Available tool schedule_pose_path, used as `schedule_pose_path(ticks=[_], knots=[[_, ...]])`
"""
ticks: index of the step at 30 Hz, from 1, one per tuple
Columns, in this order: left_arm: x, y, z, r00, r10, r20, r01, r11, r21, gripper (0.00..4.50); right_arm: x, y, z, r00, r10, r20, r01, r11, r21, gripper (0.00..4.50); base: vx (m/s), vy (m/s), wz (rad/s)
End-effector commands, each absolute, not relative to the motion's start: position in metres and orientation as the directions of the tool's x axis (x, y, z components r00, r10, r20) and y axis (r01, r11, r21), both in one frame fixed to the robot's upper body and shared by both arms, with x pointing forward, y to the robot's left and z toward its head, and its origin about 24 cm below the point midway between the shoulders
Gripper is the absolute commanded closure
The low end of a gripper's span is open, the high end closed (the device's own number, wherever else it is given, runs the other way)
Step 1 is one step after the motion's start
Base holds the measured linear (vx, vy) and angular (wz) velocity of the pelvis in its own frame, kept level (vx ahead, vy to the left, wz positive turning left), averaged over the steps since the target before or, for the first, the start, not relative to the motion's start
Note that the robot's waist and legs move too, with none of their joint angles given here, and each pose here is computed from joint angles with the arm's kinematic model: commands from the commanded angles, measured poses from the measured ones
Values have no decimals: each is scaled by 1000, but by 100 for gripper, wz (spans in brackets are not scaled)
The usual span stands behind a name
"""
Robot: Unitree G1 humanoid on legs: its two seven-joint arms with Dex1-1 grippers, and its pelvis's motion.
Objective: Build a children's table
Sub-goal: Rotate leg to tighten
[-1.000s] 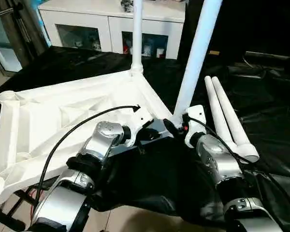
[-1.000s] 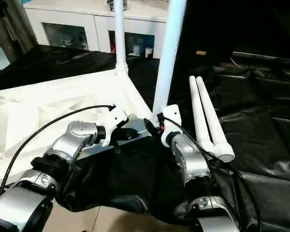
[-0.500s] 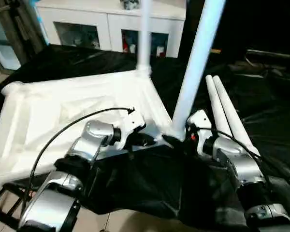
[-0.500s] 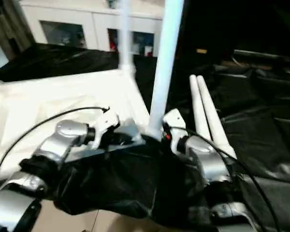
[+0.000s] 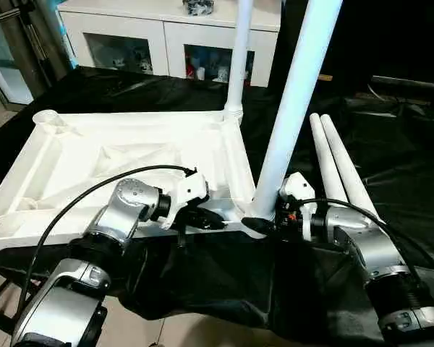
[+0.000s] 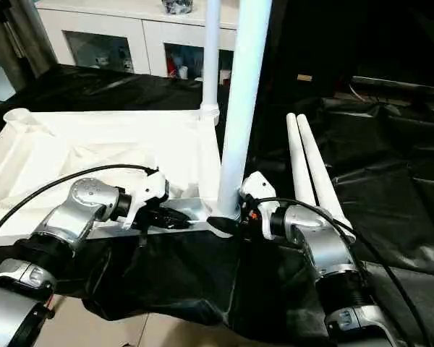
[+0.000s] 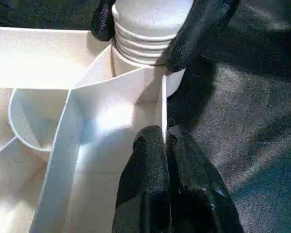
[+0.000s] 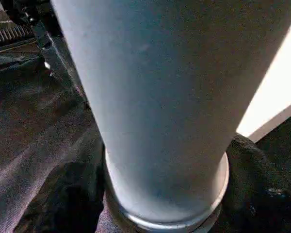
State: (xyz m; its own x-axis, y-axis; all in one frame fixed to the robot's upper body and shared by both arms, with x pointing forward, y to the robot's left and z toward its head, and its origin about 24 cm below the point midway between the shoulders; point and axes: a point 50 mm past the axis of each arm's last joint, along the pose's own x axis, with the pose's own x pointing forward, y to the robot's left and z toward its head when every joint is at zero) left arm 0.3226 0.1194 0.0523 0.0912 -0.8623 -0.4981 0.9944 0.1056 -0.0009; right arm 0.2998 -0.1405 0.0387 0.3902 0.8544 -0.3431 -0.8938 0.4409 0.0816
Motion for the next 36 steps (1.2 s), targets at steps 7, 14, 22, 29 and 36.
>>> schedule_pose_path(ticks=[7,14,22,29,36], knots=[[338,76,63,252,-879,-406,967,244,72,450,304,-97,7,560,738,-378,-754,642,137,178,0,0,0],[342,42,66,355,-868,-347,933,354,68,450,316,-73,4,743,566,-356,-528,823,209,178,0,0,0],[337,43,64,292,-890,-351,956,288,65,450,314,-72,12,685,667,-294,-636,744,206,88,0,0,0],[332,66,60,193,-898,-396,981,185,60,450,299,-92,19,458,832,-312,-842,519,148,62,0,0,0],[328,84,60,115,-901,-419,993,107,43,450,292,-113,22,337,872,-354,-905,404,134,62,0,0,0]])
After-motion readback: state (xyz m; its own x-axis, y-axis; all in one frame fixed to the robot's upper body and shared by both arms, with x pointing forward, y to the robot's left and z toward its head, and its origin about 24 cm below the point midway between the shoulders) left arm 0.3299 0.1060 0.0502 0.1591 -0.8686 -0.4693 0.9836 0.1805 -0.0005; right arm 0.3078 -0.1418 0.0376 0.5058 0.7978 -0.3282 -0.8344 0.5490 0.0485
